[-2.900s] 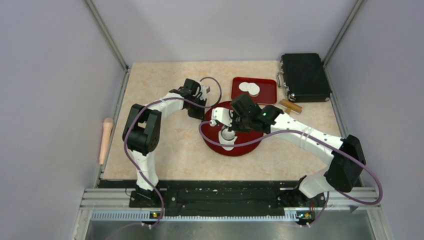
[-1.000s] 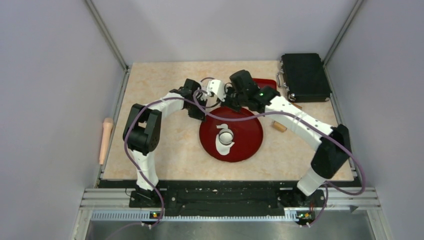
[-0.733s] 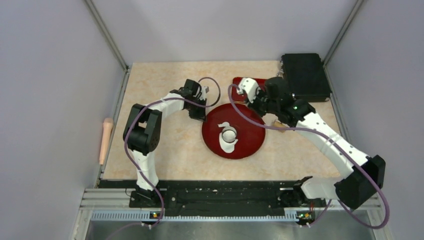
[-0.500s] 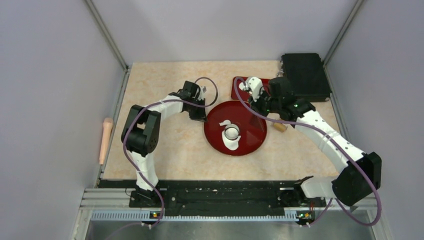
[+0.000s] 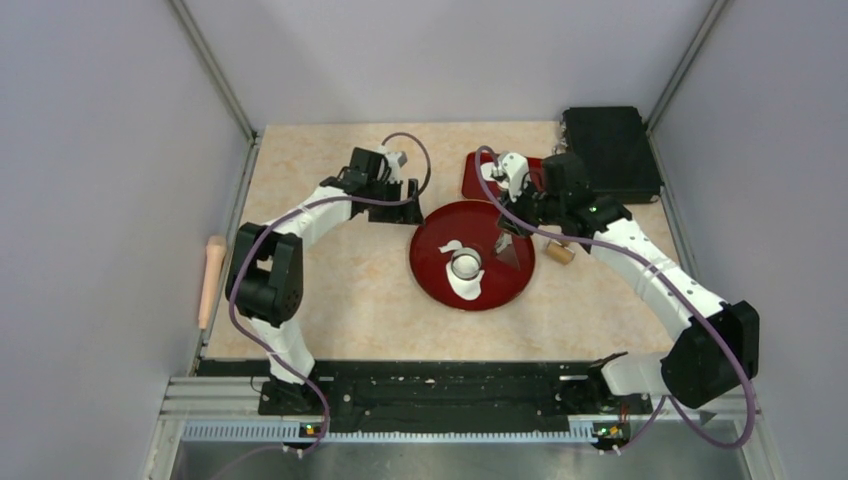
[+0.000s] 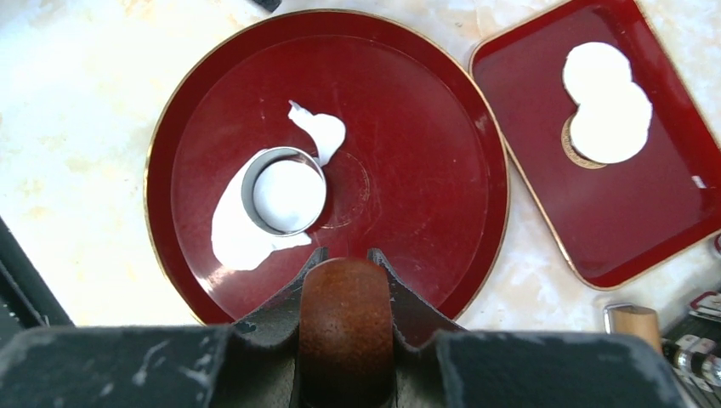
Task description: Roll out the dumpling wrappers from the dough
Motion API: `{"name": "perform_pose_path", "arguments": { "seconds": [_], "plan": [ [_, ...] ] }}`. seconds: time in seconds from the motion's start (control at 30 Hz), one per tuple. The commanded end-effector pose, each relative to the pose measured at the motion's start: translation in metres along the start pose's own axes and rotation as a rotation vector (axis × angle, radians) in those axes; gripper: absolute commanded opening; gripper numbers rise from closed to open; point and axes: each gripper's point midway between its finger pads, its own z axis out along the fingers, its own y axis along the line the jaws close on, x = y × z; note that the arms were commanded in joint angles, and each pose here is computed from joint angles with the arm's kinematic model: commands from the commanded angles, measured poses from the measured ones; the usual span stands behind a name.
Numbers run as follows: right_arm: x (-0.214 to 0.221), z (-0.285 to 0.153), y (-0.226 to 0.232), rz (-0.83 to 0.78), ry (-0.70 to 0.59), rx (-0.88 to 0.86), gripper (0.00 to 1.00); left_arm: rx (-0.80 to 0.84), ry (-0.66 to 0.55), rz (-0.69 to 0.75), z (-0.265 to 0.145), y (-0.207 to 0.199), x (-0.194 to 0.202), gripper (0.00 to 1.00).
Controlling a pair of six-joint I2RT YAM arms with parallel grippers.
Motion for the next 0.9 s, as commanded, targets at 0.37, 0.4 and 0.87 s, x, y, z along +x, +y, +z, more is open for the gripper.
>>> {"name": "perform_pose_path", "arguments": {
  "seconds": [0.37, 0.4, 0.87],
  "plan": [
    [-0.003, -0.021, -0.009, 0.052, -0.107, -0.028, 0.0, 0.184, 0.013, 0.711, 0.056, -0.045, -0.096, 0.93],
    [-0.004, -0.025, -0.01, 0.051, -0.12, -0.024, 0.0, 0.162, 0.035, 0.729, 0.065, -0.04, -0.092, 0.92],
    [-0.009, -0.041, -0.005, 0.06, -0.166, -0.05, 0.0, 0.087, 0.195, 0.723, 0.11, -0.014, -0.049, 0.67]
  ]
}}
